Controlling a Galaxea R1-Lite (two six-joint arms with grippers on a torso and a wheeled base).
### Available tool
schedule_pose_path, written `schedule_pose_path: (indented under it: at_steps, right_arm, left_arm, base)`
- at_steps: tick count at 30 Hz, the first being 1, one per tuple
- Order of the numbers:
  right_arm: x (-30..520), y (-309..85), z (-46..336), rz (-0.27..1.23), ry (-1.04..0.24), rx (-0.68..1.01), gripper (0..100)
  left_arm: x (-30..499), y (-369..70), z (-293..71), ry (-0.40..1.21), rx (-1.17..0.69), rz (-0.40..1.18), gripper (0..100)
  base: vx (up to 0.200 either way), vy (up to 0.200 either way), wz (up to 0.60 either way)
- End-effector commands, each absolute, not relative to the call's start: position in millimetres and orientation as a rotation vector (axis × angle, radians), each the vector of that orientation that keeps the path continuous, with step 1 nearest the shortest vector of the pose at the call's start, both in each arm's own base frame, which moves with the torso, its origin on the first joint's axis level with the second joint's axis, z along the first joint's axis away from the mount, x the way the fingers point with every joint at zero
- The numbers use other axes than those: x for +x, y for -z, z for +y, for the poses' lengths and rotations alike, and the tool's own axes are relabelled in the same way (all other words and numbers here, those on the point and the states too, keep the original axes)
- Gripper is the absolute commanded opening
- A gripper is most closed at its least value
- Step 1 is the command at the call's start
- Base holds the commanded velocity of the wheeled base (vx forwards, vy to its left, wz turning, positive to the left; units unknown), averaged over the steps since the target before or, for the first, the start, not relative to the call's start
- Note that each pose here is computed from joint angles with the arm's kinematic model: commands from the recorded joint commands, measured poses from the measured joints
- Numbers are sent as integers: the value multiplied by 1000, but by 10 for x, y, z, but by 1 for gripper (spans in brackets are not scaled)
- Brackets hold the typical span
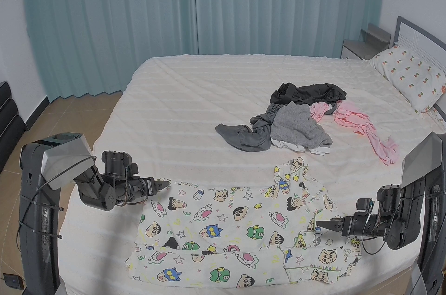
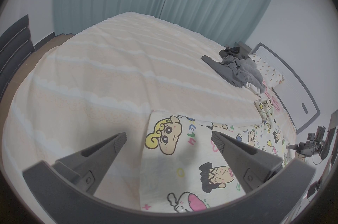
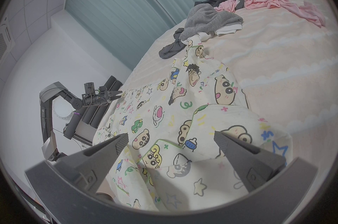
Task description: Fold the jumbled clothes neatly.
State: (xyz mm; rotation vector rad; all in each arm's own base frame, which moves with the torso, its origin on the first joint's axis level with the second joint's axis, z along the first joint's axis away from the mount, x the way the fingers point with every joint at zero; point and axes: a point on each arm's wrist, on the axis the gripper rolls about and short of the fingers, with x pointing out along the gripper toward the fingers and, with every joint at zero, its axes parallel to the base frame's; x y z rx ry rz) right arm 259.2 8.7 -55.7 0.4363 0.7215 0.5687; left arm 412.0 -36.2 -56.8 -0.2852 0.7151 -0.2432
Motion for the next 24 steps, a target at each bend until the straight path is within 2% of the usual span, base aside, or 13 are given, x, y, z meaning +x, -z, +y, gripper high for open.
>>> schedule_pose_path:
  at_steps: [1, 13, 14, 21, 24]
  right_arm:
    - [2599, 553, 91, 714, -572, 433, 100]
    - [2612, 544, 90, 706, -574, 429, 100]
    - [2612, 544, 90, 706, -574, 429, 100]
    - [2648, 449, 85, 667, -576, 422, 100]
    - [2774, 284, 75, 586, -518, 415, 100]
  left_arm:
    - [4110, 575, -349, 241, -287, 719, 100]
    - [4052, 627, -440, 306, -303, 801, 100]
    - [4055, 626, -446, 307, -303, 803, 0]
    - [4054, 632, -442, 312, -313, 806, 0]
    - [4064, 633, -430, 309, -314, 793, 0]
  base:
    - [0, 0, 0]
    - [0, 0, 0]
    - [0, 0, 0]
    - [0, 0, 0]
    - [0, 0, 0]
